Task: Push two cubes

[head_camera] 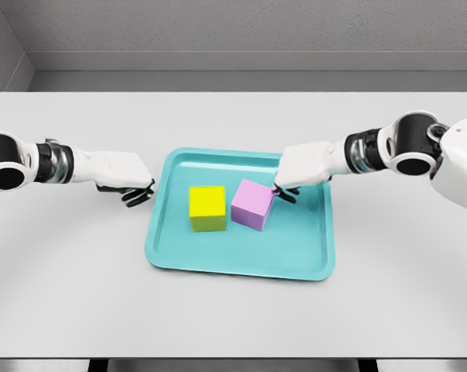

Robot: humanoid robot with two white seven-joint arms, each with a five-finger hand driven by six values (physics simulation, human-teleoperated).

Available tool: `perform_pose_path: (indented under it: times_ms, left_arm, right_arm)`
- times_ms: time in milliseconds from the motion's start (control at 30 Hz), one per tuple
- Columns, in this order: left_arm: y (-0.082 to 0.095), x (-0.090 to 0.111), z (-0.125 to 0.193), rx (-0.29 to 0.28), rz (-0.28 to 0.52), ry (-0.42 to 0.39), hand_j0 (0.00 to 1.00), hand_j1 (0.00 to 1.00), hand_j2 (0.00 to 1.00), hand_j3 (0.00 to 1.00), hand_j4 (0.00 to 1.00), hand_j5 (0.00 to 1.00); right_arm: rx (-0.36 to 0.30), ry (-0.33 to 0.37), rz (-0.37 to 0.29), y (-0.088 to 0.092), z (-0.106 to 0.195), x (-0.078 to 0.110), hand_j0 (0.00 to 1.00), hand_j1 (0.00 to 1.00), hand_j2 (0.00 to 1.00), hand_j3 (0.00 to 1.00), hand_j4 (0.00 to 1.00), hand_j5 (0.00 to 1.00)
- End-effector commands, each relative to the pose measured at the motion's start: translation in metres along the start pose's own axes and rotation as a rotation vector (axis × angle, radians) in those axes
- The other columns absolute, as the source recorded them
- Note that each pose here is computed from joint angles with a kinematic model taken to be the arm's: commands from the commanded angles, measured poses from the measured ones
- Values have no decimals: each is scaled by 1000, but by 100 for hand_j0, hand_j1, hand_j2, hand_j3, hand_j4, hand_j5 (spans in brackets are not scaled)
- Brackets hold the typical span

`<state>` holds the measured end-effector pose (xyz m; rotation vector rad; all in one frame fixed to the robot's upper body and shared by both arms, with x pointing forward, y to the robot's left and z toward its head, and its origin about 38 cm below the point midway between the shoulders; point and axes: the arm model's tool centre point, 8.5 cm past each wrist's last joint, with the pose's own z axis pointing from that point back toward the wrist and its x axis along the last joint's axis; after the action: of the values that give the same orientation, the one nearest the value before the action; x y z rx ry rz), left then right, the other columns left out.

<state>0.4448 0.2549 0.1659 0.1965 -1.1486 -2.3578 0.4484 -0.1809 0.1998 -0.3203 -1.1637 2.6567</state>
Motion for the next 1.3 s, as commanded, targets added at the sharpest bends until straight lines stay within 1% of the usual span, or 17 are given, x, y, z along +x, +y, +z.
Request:
perform_pose_path:
  times_ms: [0, 67, 133, 200, 233, 333, 433, 600, 667, 700, 767, 800, 833, 867, 900, 1167, 1267]
  left_arm:
    - [-4, 10, -11, -26, -20, -27, 1, 1, 1, 1, 1, 1]
    - [-4, 11, -17, -43, -49, -20, 1, 1, 1, 1, 1, 1]
    - [-6, 14, -22, -55, -54, -30, 1, 1, 1, 1, 1, 1]
    - [-2, 17, -27, -48, -58, -41, 1, 1, 1, 1, 1, 1]
    - [-1, 19, -29, -45, -59, -45, 1, 1, 1, 1, 1, 1]
    - [1, 21, -32, -40, -62, -52, 1, 1, 1, 1, 1, 1]
    - [12, 16, -24, -22, -74, -38, 1, 1, 1, 1, 1, 1]
    - [12, -4, 8, -27, -71, 34, 1, 1, 1, 1, 1, 1]
    - [11, -5, 12, -21, -57, 33, 1, 1, 1, 1, 1, 1]
    - [10, -2, 9, -21, -58, 24, 1, 1, 1, 1, 1, 1]
    - [15, 10, 3, -17, -85, -11, 1, 1, 1, 1, 1, 1]
    - [17, 12, 0, -13, -87, -18, 1, 1, 1, 1, 1, 1]
    - [22, 18, -10, -2, -93, -42, 2, 2, 2, 2, 2, 2]
    - [19, 27, -23, -24, -100, -75, 2, 2, 2, 2, 2, 2]
    - [26, 30, -27, -19, -115, -86, 2, 2, 2, 2, 2, 2]
    - [24, 32, -30, -25, -115, -91, 2, 2, 2, 2, 2, 2]
    - [23, 38, -38, -35, -122, -110, 2, 2, 2, 2, 2, 2]
  right_arm:
    - [-16, 21, -17, -2, 5, -7, 28, 28, 28, 28, 28, 28]
    - [-14, 25, -24, 0, 6, -9, 29, 29, 29, 29, 29, 29]
    - [-11, 25, -29, 3, 5, -8, 31, 31, 31, 31, 31, 31]
    - [6, 35, -43, 13, 10, -10, 31, 31, 31, 31, 31, 31]
    - [11, 27, -51, 18, 7, -7, 31, 31, 31, 31, 31, 31]
    - [17, 21, -58, 22, 5, -5, 31, 31, 31, 31, 31, 31]
    - [21, 22, -57, 23, 5, -5, 31, 31, 31, 31, 31, 31]
    - [19, 26, -57, 22, 6, -6, 31, 31, 31, 31, 31, 31]
    - [16, 27, -52, 20, 7, -7, 31, 31, 31, 31, 31, 31]
    - [14, 30, -49, 18, 8, -8, 31, 31, 31, 31, 31, 31]
    - [14, 27, -50, 19, 7, -7, 32, 32, 32, 32, 32, 32]
    - [14, 29, -50, 19, 8, -7, 32, 32, 32, 32, 32, 32]
    - [13, 30, -49, 18, 9, -7, 32, 32, 32, 32, 32, 32]
    - [16, 38, -51, 20, 13, -9, 32, 32, 32, 32, 32, 32]
    - [15, 39, -51, 20, 14, -10, 32, 32, 32, 32, 32, 32]
    - [8, 30, -50, 17, 10, -8, 34, 34, 34, 34, 34, 34]
    - [9, 31, -49, 17, 10, -8, 34, 34, 34, 34, 34, 34]
